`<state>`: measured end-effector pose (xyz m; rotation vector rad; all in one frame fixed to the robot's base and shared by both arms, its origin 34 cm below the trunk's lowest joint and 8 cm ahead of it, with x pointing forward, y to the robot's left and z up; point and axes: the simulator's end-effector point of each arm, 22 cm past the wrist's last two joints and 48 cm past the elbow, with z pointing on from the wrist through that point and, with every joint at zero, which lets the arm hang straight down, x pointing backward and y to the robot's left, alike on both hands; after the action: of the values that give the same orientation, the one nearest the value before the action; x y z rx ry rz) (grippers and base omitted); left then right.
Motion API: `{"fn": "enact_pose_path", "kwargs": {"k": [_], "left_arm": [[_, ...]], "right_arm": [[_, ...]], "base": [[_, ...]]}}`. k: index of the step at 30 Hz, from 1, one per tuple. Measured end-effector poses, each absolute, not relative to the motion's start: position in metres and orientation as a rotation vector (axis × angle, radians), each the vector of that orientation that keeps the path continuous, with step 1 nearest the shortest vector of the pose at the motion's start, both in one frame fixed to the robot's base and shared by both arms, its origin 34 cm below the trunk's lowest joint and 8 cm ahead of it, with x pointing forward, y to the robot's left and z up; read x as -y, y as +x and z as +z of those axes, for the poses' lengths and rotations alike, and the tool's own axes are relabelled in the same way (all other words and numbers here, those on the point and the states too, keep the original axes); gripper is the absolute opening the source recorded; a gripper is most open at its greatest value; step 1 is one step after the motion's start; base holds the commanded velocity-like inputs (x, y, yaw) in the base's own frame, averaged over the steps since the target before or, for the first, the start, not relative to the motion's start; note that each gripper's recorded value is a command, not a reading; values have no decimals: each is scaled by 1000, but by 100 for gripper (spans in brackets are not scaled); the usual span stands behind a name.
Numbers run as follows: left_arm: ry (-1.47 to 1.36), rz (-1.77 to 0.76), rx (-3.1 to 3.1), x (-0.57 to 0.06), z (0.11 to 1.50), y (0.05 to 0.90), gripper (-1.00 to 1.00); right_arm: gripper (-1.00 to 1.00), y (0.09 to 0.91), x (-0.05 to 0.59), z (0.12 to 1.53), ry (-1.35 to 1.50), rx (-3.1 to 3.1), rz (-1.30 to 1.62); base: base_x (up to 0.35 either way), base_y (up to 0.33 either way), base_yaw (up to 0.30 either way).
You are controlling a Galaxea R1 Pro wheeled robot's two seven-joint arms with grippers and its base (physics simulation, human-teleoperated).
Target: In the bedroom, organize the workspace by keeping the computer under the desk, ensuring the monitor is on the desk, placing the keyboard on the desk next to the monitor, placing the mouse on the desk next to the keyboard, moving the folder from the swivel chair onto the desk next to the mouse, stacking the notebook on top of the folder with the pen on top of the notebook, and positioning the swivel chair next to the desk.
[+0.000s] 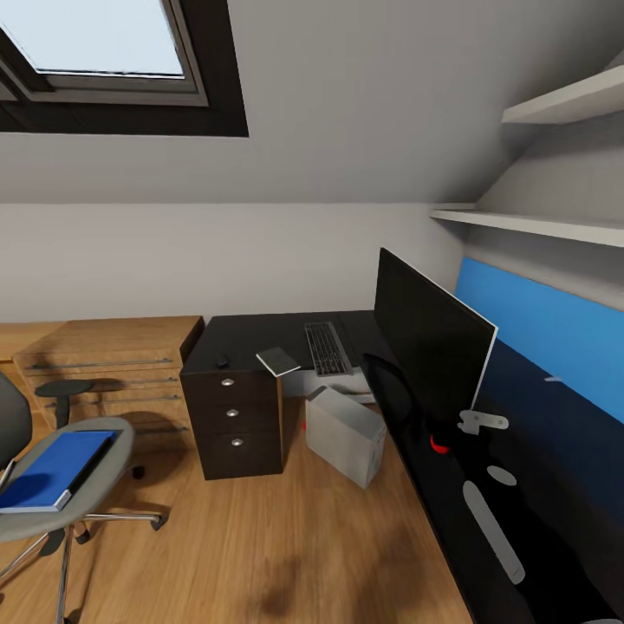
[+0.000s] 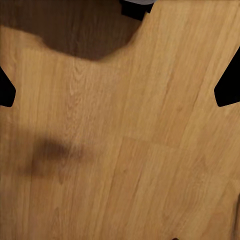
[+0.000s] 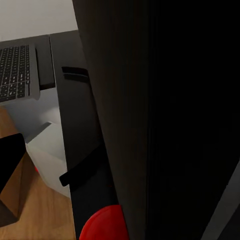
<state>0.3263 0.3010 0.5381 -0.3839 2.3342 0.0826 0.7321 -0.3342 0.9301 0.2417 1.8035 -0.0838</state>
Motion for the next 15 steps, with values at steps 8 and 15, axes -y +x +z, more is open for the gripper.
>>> {"fn": "enact_pose_path", "kwargs": {"k": [8,15], "left_arm": [[-384,82,-2333,-301,538,326,100],[-384,83,-2333,-301,538,326,100]], "right_arm": [[100,732,334,930,240,-1803,-81],[100,732,332,929,234,-1805,-78]], "base": [[0,0,0],[0,0,0]]}}
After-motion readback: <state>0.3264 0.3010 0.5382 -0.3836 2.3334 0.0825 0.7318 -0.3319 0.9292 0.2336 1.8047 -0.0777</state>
